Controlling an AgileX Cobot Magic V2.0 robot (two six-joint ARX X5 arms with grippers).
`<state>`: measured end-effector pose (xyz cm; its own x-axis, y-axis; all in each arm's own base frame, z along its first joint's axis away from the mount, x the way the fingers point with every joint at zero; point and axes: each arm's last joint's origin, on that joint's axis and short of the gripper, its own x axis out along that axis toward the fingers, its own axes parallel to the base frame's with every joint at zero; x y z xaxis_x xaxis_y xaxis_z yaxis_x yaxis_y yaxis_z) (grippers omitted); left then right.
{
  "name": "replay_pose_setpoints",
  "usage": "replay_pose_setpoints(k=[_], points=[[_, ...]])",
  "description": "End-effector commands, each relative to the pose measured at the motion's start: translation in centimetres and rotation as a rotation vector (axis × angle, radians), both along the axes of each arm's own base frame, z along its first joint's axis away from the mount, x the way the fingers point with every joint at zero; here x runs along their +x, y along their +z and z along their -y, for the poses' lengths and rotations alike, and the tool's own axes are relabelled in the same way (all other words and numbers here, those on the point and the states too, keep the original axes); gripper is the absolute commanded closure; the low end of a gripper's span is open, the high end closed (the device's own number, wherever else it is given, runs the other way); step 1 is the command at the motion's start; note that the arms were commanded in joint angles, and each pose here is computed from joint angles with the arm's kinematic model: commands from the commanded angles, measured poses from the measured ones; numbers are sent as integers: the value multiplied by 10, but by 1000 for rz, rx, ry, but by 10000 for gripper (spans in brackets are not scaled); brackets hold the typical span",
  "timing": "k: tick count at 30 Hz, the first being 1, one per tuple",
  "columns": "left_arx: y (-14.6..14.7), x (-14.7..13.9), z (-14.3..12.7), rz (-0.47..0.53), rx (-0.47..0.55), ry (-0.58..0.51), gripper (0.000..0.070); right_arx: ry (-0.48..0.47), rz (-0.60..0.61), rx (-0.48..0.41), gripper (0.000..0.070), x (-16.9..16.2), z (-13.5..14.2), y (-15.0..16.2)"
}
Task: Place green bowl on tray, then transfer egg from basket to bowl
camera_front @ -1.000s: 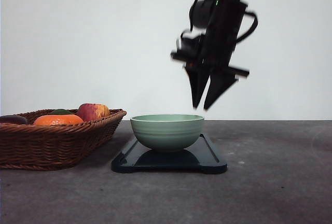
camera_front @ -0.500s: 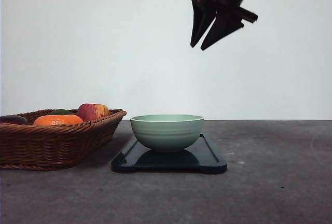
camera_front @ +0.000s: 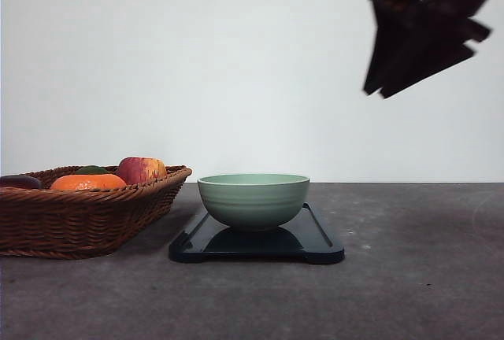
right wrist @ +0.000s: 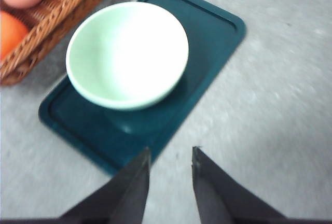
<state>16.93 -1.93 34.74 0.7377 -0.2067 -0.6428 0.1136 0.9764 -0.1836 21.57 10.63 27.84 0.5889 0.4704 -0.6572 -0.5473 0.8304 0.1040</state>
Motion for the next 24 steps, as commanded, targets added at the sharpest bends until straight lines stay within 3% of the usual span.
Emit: replay_pose_setpoints(k=[1, 13, 22, 24], points=[[6, 1, 1, 18, -16, -17, 389, 2, 38, 6, 542, -9, 3, 2], [4, 18, 12, -61, -28, -87, 387, -72, 101, 62, 542, -65, 31, -9], [-1, 80, 26, -261, 19, -131, 373, -76, 123, 79, 542, -65, 31, -6], [-6, 96, 29, -290, 29, -139, 316, -77, 131, 83, 542, -65, 31, -5]])
